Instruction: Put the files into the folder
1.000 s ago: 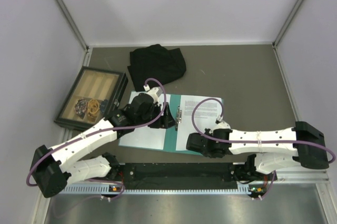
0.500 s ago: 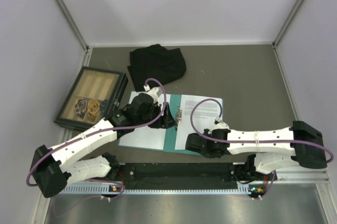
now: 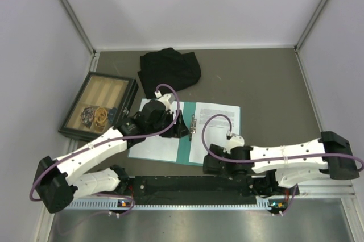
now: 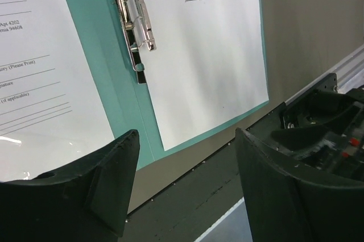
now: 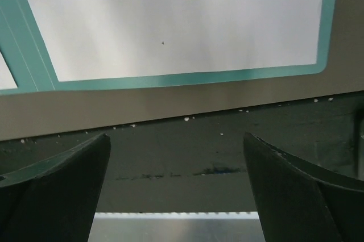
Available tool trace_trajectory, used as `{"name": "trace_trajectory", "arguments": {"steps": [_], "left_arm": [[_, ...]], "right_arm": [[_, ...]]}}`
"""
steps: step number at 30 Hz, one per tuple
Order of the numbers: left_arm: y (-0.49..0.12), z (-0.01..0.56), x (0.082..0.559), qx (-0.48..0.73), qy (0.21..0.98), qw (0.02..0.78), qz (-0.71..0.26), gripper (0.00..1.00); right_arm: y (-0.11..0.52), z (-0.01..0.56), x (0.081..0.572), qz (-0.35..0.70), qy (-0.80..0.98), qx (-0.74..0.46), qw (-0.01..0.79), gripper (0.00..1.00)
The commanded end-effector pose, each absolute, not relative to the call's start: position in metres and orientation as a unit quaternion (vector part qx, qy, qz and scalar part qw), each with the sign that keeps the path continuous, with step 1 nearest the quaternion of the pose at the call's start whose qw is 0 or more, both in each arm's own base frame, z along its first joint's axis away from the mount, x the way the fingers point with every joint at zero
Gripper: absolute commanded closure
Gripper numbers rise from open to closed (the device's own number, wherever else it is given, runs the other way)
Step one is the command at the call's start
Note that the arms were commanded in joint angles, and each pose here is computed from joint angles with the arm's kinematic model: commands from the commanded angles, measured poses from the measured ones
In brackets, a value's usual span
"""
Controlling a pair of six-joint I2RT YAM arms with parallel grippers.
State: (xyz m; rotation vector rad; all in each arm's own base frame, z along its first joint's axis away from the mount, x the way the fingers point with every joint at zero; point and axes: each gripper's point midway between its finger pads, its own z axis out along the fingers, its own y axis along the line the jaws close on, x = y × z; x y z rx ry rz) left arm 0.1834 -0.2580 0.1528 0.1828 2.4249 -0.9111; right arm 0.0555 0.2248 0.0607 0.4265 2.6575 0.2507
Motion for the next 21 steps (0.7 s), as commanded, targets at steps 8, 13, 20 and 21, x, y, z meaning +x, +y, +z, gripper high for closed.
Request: {"name": "trace_trajectory", "arguments": {"steps": [8,13,20,21], "left_arm": [[-0.263,0.142,0.212,0.063,0.907,0.272,-0.315,0.28],[-0.276,0.123,0.209,0.076,0.914,0.233,-0.323,0.27],[-0.286,0.111,0.207,0.081,0.916,0.207,-0.334,0.28],[-0.286,0.109,0.207,0.082,0.917,0.206,-0.332,0.28]], "right_arm": [[0.18,0.137,0.155,0.155,0.937,0.086,0.3,0.01],[0.161,0.168,0.22,0.105,0.925,0.023,0.363,0.01],[0.195,0.152,0.325,0.118,0.932,0.012,0.342,0.01],[0.202,0.146,0.336,0.12,0.935,0.002,0.334,0.02]]}}
